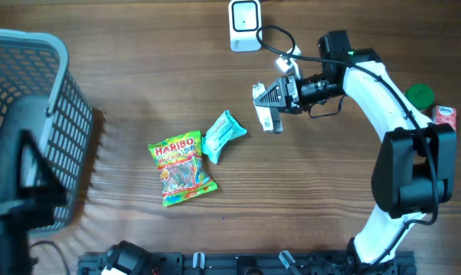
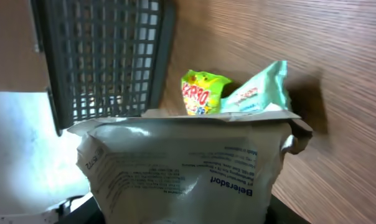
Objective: Scan the item barcode
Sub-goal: 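Regrasp the white wipes pack with the right gripper and lift it to the scanner, then hold the white pack at the scanner, then carry it to the right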
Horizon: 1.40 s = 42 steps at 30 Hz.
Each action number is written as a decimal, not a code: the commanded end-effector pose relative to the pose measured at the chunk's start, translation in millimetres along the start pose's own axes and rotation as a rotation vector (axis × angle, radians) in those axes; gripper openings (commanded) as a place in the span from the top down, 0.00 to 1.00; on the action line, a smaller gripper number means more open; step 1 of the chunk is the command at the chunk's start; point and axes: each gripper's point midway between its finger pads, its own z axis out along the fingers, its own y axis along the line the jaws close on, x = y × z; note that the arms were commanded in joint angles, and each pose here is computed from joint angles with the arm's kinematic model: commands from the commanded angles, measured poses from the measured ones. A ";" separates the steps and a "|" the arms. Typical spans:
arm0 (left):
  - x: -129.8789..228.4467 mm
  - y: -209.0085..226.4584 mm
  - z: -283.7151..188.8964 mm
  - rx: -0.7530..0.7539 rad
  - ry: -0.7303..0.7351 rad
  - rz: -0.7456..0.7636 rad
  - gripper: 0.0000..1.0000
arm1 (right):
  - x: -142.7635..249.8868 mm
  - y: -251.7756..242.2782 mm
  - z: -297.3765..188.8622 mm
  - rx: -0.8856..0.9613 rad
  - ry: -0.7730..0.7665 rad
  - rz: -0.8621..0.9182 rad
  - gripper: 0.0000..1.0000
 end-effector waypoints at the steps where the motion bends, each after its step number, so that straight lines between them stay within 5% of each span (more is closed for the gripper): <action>1: -15.0 8.7 -6.8 -0.039 -0.034 0.024 0.00 | -6.8 8.6 -4.6 0.017 -0.021 -0.089 0.45; 5: 25.2 21.8 -9.2 -0.080 0.124 0.141 0.00 | -20.7 -17.4 -11.7 0.210 -0.059 -0.157 0.45; 12: 80.2 47.5 -25.6 -0.133 0.361 0.315 0.00 | -101.2 -53.9 -72.0 0.786 -0.353 -0.379 0.45; 16: 95.3 57.6 -33.7 -0.152 0.436 0.370 0.00 | -137.7 -37.7 -77.0 0.933 -0.474 -0.537 0.44; 20: 103.8 63.9 -39.2 -0.163 0.480 0.402 0.00 | -170.7 -13.8 -96.5 1.339 -0.559 -0.783 0.46; 27: 104.3 64.2 -39.5 -0.164 0.483 0.405 0.00 | -212.3 19.1 -143.9 1.700 -0.737 -0.971 0.52; 38: 104.3 64.2 -39.5 -0.164 0.483 0.405 0.00 | -273.4 14.1 -82.7 1.971 -0.695 -1.155 0.54; 42: 104.3 64.2 -39.5 -0.164 0.483 0.405 0.00 | -289.2 -3.1 -47.2 2.036 -0.553 -1.264 0.54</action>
